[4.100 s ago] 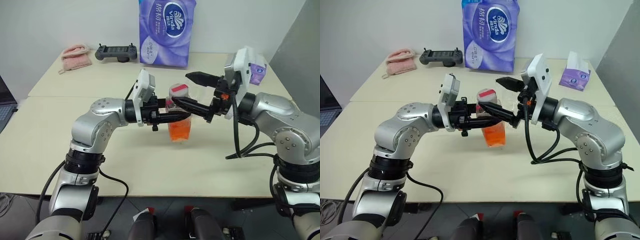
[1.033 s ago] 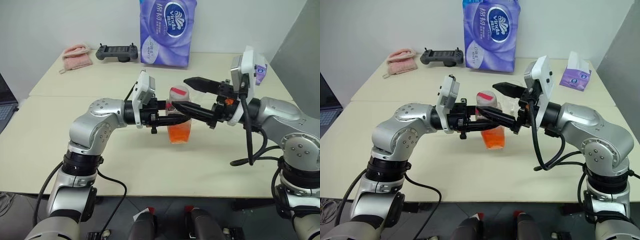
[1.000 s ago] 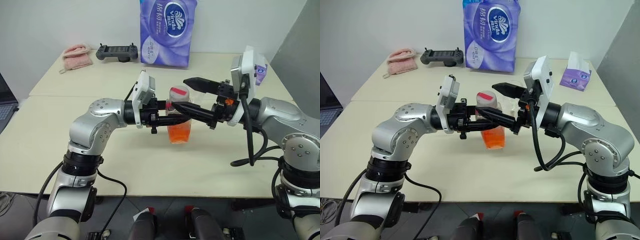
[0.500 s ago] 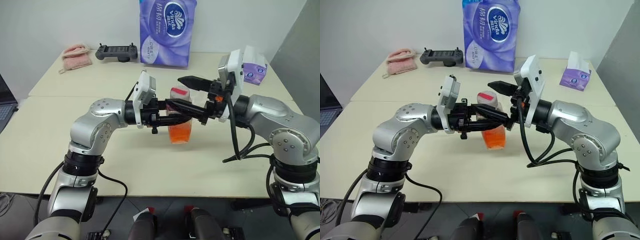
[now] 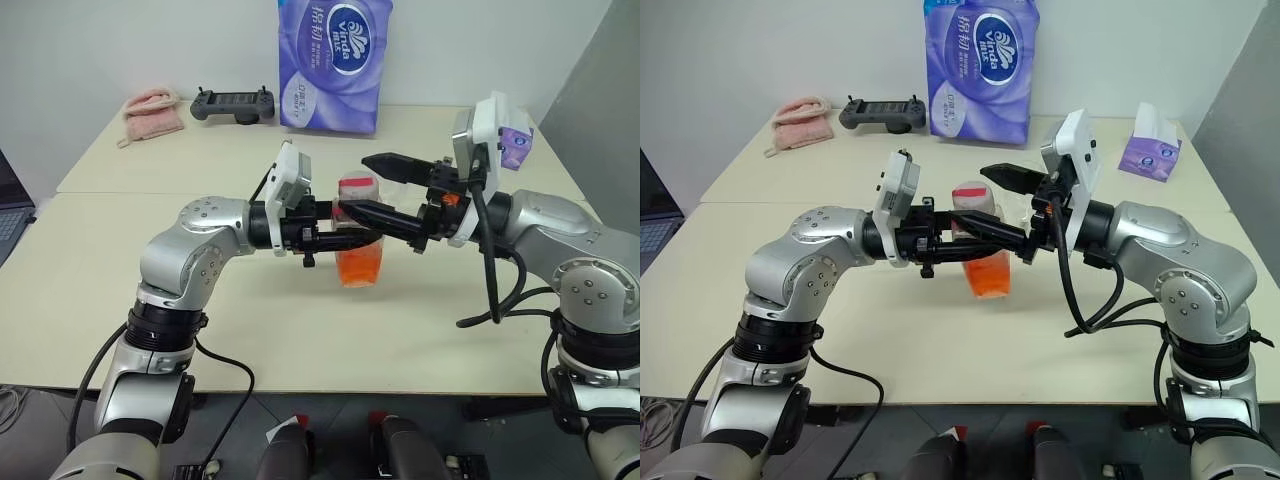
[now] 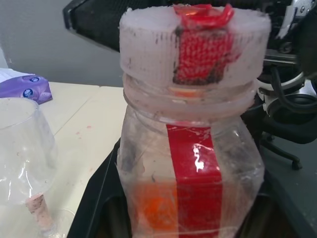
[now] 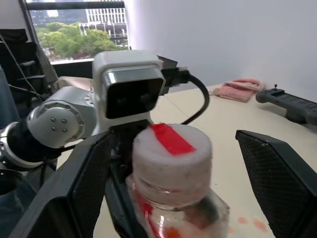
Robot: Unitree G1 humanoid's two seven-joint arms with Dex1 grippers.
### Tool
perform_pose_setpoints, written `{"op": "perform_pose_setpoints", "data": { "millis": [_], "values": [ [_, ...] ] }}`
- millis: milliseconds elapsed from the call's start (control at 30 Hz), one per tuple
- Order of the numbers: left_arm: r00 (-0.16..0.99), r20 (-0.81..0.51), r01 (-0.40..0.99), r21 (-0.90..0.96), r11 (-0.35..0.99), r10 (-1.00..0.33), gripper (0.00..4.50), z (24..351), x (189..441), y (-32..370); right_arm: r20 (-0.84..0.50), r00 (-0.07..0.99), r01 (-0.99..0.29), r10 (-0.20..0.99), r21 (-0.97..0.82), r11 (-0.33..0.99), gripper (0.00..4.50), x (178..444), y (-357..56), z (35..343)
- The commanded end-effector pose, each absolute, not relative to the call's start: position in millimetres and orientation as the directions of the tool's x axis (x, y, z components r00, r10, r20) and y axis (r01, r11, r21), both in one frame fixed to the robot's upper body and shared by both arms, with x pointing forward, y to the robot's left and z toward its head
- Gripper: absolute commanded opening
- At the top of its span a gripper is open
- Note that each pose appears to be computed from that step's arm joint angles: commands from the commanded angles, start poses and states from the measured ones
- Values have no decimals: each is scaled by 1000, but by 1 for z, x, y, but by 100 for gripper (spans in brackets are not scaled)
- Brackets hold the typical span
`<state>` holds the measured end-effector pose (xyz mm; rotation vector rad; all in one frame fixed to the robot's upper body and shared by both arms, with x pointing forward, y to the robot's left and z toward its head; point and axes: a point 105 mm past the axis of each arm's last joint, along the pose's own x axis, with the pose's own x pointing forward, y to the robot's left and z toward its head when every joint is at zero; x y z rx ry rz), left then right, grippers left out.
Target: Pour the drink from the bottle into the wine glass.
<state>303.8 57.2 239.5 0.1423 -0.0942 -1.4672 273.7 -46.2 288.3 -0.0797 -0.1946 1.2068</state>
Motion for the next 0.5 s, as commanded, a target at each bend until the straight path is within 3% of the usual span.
{"op": "perform_pose_setpoints", "data": {
  "millis": [33, 100, 333, 500],
  "values": [
    [98, 1, 972, 215, 96, -995, 182, 254, 302, 57, 138, 314, -925, 939, -180, 336, 417, 266, -42, 294],
    [99, 1, 972, 215, 97, -995, 182, 254, 302, 57, 149, 311, -928, 939, -166, 334, 417, 267, -40, 295],
    [106, -1, 971, 216, 104, -994, 182, 254, 302, 58, 148, 315, -927, 937, -161, 338, 190, 269, -40, 294],
    [109, -1, 971, 216, 106, -994, 182, 253, 301, 58, 200, 346, -913, 917, -153, 378, 183, 276, -46, 308]
  ]
}}
